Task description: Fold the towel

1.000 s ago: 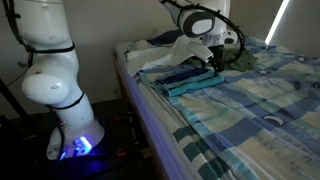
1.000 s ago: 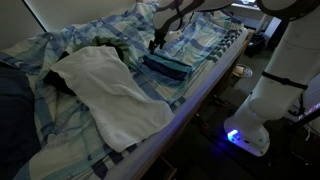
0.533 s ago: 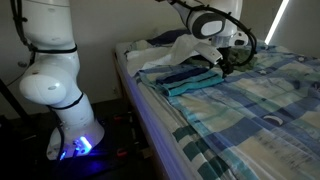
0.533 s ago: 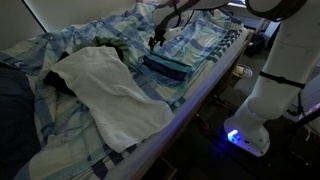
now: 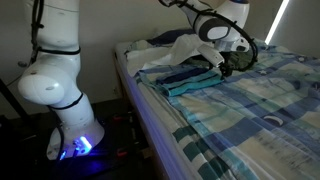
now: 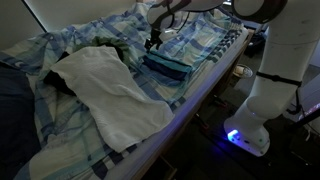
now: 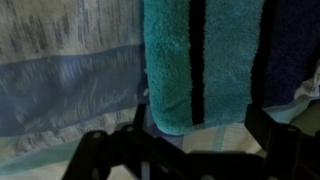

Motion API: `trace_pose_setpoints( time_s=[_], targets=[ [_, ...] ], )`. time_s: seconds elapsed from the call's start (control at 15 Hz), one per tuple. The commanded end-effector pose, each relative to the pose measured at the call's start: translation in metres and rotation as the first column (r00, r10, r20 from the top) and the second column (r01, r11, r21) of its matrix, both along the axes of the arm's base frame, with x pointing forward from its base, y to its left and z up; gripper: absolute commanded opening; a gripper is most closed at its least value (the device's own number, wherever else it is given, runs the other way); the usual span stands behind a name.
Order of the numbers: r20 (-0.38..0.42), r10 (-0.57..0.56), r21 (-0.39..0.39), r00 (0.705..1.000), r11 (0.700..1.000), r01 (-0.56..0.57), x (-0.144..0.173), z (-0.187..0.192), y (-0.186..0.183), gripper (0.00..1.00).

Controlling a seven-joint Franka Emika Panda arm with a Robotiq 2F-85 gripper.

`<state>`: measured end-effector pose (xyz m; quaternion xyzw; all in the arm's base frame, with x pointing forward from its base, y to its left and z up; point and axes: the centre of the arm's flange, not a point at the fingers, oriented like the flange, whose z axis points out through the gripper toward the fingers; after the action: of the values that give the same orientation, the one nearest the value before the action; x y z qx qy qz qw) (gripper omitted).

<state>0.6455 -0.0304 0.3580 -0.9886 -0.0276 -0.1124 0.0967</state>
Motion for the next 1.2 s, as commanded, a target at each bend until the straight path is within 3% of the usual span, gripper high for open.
trace_pose_setpoints(
  time_s=[0.0, 0.67, 1.13],
  targets=[
    [-0.033, -0.005, 0.038, 0.999, 0.999, 0.006, 0.012, 0.004, -0.012, 1.00],
    [-0.215, -0.027, 0.096, 0.976, 0.994, 0.049, -0.004, -0.009, -0.010, 1.00],
    [-0.240, 0.018, 0.250, 0.971, 0.967, 0.044, -0.003, -0.032, -0.009, 1.00]
  ],
)
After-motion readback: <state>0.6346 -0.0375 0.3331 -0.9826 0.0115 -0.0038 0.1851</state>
